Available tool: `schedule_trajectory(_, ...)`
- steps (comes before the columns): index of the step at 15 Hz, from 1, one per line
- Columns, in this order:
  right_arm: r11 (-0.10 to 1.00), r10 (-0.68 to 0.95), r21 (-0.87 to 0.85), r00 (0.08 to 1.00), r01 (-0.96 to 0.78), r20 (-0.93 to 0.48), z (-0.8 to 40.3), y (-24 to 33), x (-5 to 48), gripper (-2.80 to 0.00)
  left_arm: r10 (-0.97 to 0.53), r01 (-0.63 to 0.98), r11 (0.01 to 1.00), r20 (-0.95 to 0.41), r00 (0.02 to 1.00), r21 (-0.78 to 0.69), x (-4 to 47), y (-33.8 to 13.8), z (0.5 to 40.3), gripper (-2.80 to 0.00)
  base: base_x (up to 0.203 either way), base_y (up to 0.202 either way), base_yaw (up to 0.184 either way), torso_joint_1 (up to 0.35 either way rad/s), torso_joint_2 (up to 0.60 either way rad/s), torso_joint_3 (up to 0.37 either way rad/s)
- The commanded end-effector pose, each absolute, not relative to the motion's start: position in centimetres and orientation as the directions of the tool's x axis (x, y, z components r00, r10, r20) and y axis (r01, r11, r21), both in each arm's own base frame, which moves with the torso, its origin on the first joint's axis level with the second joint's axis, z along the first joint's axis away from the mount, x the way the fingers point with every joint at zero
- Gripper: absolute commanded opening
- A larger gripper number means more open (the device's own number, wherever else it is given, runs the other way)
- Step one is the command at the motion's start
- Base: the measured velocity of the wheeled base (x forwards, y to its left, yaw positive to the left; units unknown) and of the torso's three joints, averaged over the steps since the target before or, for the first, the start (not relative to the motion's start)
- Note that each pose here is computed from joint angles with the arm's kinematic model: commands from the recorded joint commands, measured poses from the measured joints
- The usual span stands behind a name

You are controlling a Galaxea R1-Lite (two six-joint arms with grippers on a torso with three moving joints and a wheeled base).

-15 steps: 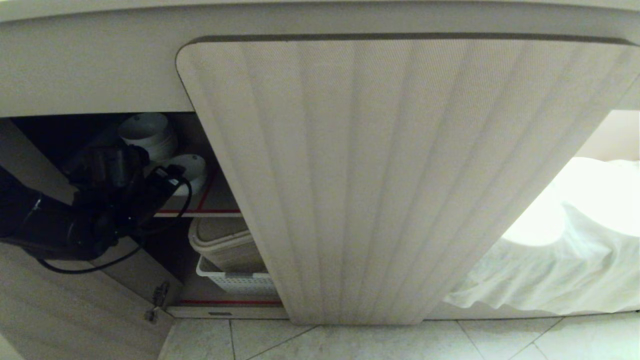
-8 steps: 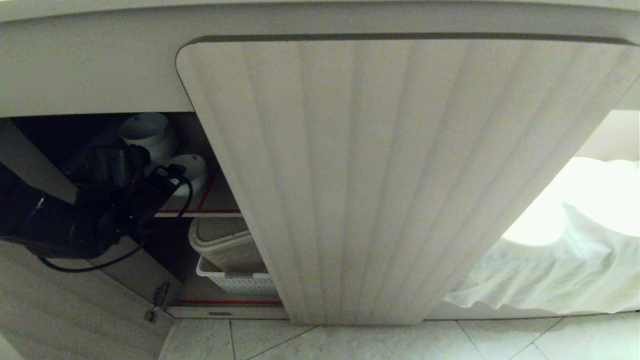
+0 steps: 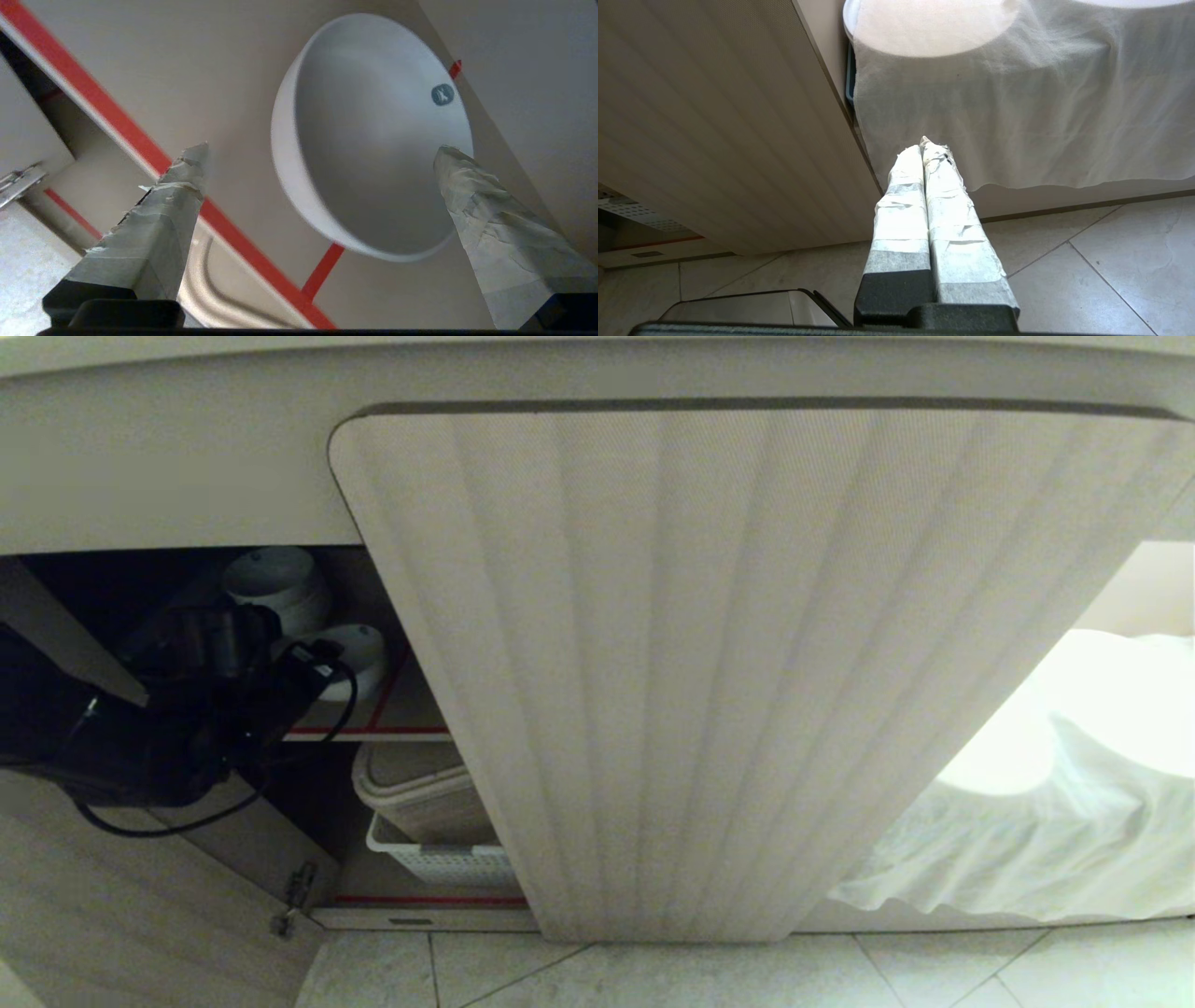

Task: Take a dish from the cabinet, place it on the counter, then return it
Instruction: Take the bowl from the cabinet

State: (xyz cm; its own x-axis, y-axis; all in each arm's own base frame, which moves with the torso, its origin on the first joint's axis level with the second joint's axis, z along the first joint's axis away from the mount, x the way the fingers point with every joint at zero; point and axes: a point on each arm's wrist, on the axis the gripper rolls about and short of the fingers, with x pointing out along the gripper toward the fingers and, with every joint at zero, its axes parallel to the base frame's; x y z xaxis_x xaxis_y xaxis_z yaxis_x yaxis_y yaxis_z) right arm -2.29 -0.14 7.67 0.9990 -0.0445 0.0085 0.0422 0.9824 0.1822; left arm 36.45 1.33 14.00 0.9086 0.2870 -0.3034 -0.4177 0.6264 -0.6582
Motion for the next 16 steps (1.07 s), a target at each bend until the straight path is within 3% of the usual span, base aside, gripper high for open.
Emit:
schedule_trajectory(1, 0.982, -0.044, 0.184, 0.999, 0.042, 0.009, 7.7, -0.1, -2.3, -2.8, 0.291, -0.433, 0.621, -0.321, 0.901, -0.653, 37.3, 1.5, 13.6, 0.0, 0.0, 0.0, 0.0, 0.0, 0.0, 0.0)
schedule_trajectory(16, 0.982, -0.044, 0.184, 0.999, 0.042, 0.009, 7.7, -0.1, -2.3, -2.8, 0.3, -0.458, 0.615, -0.347, 0.888, -0.642, 40.2, 1.8, 13.5, 0.0, 0.0, 0.0, 0.0, 0.0, 0.0, 0.0)
